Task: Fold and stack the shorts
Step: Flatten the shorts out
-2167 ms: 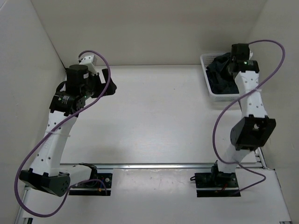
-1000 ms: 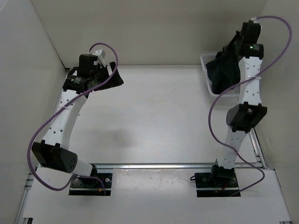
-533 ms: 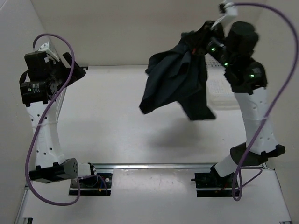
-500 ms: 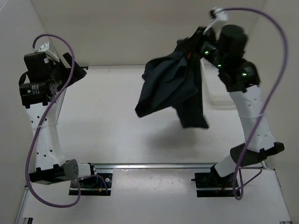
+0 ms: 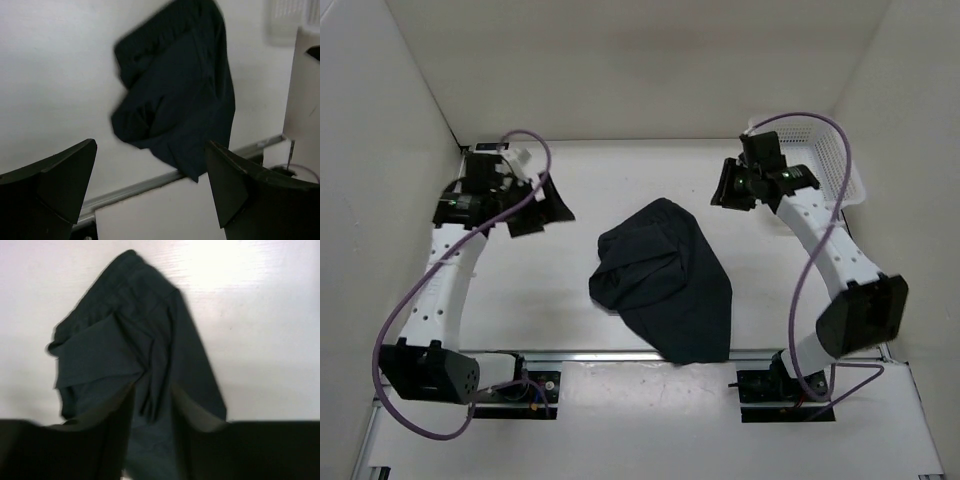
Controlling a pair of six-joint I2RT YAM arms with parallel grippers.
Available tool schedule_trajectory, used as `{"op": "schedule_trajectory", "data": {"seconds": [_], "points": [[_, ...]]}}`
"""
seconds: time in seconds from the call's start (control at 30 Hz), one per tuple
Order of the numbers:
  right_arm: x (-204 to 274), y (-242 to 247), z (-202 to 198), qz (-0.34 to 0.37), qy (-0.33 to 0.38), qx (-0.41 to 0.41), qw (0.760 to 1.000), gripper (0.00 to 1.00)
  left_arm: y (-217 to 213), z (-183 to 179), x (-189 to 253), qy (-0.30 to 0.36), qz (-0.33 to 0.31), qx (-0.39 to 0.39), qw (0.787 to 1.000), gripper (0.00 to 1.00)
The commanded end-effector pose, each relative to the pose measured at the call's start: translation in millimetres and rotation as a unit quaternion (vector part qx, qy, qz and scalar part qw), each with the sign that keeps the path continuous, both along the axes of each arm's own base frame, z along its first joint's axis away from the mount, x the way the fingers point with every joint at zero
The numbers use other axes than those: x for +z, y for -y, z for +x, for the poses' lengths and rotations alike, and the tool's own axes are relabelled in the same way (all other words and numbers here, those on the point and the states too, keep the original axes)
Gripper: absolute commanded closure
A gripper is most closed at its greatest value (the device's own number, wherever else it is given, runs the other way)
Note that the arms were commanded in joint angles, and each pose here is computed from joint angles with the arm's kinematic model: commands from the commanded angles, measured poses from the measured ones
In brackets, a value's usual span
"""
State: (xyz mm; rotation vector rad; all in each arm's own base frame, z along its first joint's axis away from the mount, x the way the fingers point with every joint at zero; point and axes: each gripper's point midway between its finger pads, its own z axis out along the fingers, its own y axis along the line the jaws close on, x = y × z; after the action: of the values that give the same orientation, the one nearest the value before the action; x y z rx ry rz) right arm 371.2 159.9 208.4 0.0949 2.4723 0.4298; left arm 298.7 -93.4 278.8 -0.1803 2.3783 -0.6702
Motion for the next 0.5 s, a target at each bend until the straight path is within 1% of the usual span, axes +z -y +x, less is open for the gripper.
{"op": "schedule_trajectory", "data": {"seconds": [0.0, 0.03, 0.07, 0.1, 0.13, 0.17, 0.2, 0.23, 0.27, 0.3, 0.33, 0.37, 0.4, 0.43, 0.47], "points": [[30.1, -4.5, -31.3, 0.034, 0.04, 0.026, 0.998, 0.64, 43.9, -30.7, -45.6, -0.059, -0.027, -0.044, 0.997, 0.0], [7.7, -2.4, -43.5, 0.029, 0.011, 0.029, 0.999, 0.72, 54.3, -36.2, -56.8, -0.074, -0.033, -0.051, 0.995, 0.0], [-0.9, -1.8, -50.4, 0.03, 0.0, 0.033, 0.999, 0.75, 62.7, -39.9, -66.8, -0.085, -0.034, -0.052, 0.994, 0.0], [-5.6, -3.7, -56.2, 0.039, -0.007, 0.036, 0.999, 0.77, 83.2, -47.2, -79.7, -0.101, -0.042, -0.064, 0.992, 0.0], [-22.4, -1.8, -61.7, 0.033, -0.023, 0.035, 0.999, 0.77, 90.4, -46.9, -84.5, -0.103, -0.039, -0.064, 0.992, 0.0], [-28.3, -0.8, -64.5, 0.031, -0.031, 0.035, 0.998, 0.76, 98.5, -46.0, -86.2, -0.101, -0.037, -0.068, 0.992, 0.0], [-26.6, -1.8, -61.8, 0.033, -0.024, 0.035, 0.999, 0.73, 110.9, -48.2, -97.7, -0.113, -0.025, -0.081, 0.99, 0.26], [-34.6, -5.5, -57.5, 0.035, -0.033, 0.039, 0.998, 0.63, 112.0, -41.7, -101.2, -0.109, -0.006, -0.073, 0.991, 0.39], [-35.0, -13.6, -56.7, 0.043, -0.039, 0.051, 0.997, 0.57, 114.2, -41.4, -109.7, -0.119, 0.003, -0.075, 0.99, 0.45], [-35.0, -17.6, -49.0, 0.041, -0.036, 0.063, 0.997, 0.52, 114.3, -36.3, -120.3, -0.133, 0.015, -0.069, 0.989, 0.46], [-50.1, -23.1, -42.4, 0.03, -0.058, 0.071, 0.995, 0.48, 112.2, -36.2, -130.3, -0.146, 0.022, -0.06, 0.987, 0.4], [-37.7, -34.4, -30.0, 0.031, -0.044, 0.084, 0.995, 0.43, 108.4, -33.2, -139.9, -0.15, 0.036, -0.05, 0.987, 0.25], [-39.5, -38.3, -22.1, 0.018, -0.042, 0.092, 0.995, 0.4, 106.1, -31.9, -154.9, -0.165, 0.049, -0.045, 0.984, 0.1], [-57.1, -42.6, -13.6, -0.001, -0.062, 0.096, 0.993, 0.36, 104.1, -36.6, -169.3, -0.184, 0.055, -0.041, 0.981, 0.02], [-44.7, -55.8, 0.5, -0.003, -0.044, 0.103, 0.994, 0.23, 103.6, -37.5, -177.3, -0.192, 0.058, -0.04, 0.979, 0.0]]}}
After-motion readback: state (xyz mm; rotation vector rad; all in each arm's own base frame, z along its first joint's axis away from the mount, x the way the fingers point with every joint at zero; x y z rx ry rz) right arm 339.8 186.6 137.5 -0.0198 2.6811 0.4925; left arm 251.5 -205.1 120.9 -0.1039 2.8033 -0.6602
